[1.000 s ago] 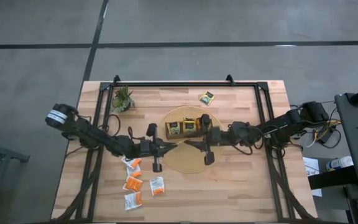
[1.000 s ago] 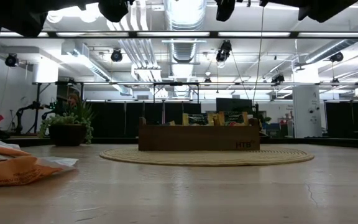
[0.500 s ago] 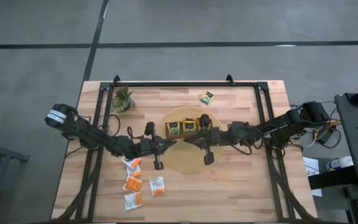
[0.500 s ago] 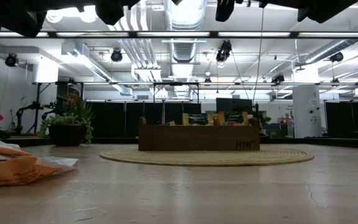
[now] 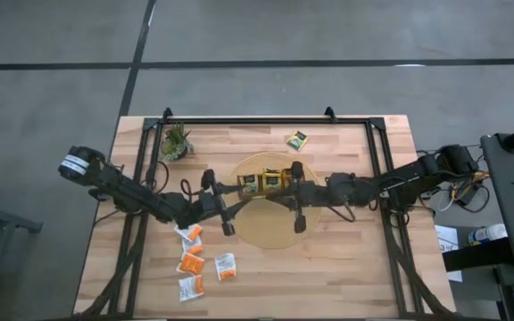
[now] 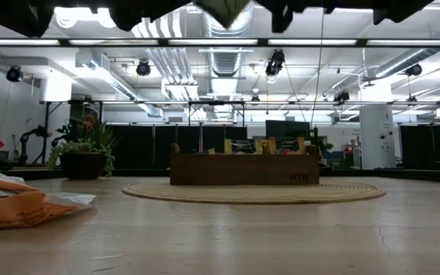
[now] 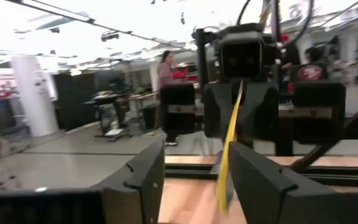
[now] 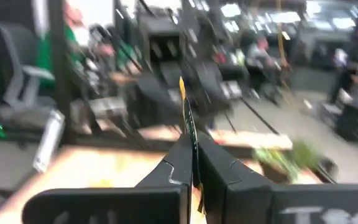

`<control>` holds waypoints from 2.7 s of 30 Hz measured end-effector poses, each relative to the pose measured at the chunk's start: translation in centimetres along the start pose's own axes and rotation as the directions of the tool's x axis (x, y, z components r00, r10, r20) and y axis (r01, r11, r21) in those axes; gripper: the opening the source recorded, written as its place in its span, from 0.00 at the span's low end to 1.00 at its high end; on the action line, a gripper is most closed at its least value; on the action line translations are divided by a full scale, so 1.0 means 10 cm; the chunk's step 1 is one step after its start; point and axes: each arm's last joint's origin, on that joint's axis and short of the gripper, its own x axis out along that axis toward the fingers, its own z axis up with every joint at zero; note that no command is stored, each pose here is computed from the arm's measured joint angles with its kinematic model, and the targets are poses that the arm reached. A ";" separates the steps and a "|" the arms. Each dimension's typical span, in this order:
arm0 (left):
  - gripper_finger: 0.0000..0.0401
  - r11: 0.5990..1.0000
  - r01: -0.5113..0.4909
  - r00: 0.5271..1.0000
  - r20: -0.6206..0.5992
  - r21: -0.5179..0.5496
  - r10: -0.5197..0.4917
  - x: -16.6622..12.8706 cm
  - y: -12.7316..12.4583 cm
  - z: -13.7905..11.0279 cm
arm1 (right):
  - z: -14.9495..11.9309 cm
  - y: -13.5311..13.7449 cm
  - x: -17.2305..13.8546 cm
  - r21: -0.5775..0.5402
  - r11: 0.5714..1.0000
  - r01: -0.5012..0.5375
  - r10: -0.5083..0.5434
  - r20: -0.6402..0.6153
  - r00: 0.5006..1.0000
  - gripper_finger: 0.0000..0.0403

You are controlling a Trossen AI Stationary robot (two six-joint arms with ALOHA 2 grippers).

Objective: Pick & Place Tea
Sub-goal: Put the yellow tea bag into the middle section of the wooden organizer

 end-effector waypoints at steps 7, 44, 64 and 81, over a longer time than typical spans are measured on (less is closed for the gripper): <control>0.46 0.999 -0.050 0.998 -0.047 0.019 0.051 -0.08 0.08 0.12 | -0.17 -0.17 -0.05 -0.011 0.995 0.096 -0.096 -0.229 0.969 0.02; 0.46 0.999 -0.030 0.994 -0.104 0.016 0.031 -0.15 0.14 0.18 | -1.05 -0.80 0.08 0.081 0.978 0.190 -0.104 -0.603 0.791 0.02; 0.46 0.999 -0.029 0.994 -0.108 0.020 0.031 -0.15 0.14 0.18 | -1.14 -0.80 0.10 0.073 0.980 0.186 -0.101 -0.621 0.777 0.03; 0.46 0.999 -0.025 0.993 -0.115 0.042 0.029 -0.15 0.14 0.17 | -1.05 -0.80 0.10 0.052 0.974 0.220 -0.146 -0.598 0.788 0.45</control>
